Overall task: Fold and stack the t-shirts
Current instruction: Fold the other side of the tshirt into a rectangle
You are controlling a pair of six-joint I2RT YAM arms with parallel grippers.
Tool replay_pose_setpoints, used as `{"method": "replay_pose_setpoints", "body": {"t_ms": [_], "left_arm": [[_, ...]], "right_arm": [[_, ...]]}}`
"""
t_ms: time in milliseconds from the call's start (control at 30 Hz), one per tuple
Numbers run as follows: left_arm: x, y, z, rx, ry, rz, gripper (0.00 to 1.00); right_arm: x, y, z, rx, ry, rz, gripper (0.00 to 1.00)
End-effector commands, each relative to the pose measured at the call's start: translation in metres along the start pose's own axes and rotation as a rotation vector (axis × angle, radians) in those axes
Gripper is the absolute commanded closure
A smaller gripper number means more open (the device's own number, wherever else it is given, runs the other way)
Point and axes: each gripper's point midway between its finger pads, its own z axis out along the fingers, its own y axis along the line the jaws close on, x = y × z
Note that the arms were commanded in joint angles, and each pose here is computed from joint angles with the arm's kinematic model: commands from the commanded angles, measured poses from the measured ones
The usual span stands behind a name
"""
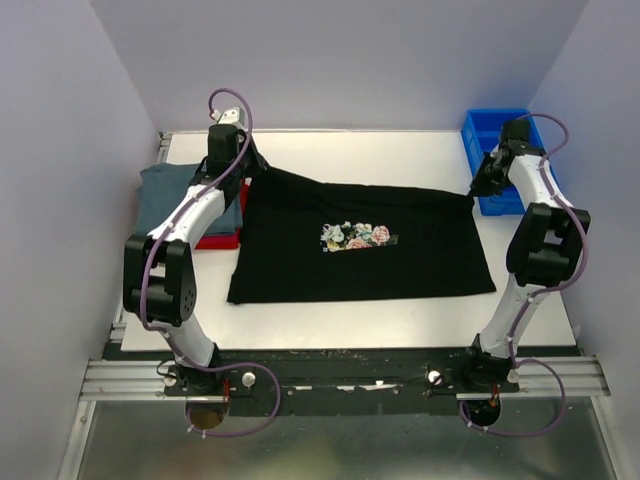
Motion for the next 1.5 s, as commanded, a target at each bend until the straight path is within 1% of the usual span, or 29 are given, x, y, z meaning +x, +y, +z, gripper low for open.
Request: {"method": "replay_pose_setpoints", "body": {"t_ms": [0, 233, 267, 400, 600, 733, 933, 1067, 1133, 1167, 1333, 1467], "left_arm": [[-0.018, -0.011, -0.027, -0.028, -0.081, 0.032, 1.00], [-0.014, -0.002, -0.059, -0.116, -0.124, -0.004, 1.00], [-0.008, 0.001, -0.064, -0.137, -0.114, -0.012, 1.00], [-0.001, 0.004, -0.084, -0.179, -0.150, -0.047, 1.00], [0.012, -0.006, -0.108, -0.178, -0.163, -0.033, 1.00], [0.026, -0.005, -0.122, -0.216, -0.150, -0.021, 1.00], [0.063, 0.005, -0.137, -0.267, -0.074, -0.036, 1.00], [0.100, 0.021, -0.147, -0.315, -0.002, -0.058, 1.00], [0.115, 0.027, -0.152, -0.315, 0.014, -0.071, 1.00], [0.121, 0.028, -0.153, -0.310, 0.024, -0.076, 1.00], [0.160, 0.030, -0.159, -0.284, 0.116, -0.120, 1.00], [0.196, 0.035, -0.168, -0.278, 0.199, -0.166, 1.00]], "right_arm": [[-0.015, 0.002, -0.032, -0.014, -0.097, -0.001, 0.99], [-0.010, -0.004, -0.048, 0.004, -0.127, 0.027, 0.99], [-0.007, -0.007, -0.049, 0.007, -0.125, 0.033, 0.99], [-0.003, -0.010, -0.055, 0.001, -0.140, 0.051, 0.99], [0.005, -0.016, -0.061, 0.009, -0.145, 0.066, 0.99], [0.009, -0.020, -0.067, 0.023, -0.157, 0.074, 0.99], [0.020, -0.029, -0.069, 0.043, -0.162, 0.086, 0.99], [0.029, -0.035, -0.065, 0.061, -0.158, 0.101, 0.99], [0.035, -0.036, -0.064, 0.062, -0.165, 0.110, 0.99], [0.036, -0.043, -0.063, 0.089, -0.177, 0.116, 0.99], [0.053, -0.048, -0.048, 0.096, -0.152, 0.136, 0.99], [0.068, -0.061, -0.039, 0.145, -0.152, 0.172, 0.99]]}}
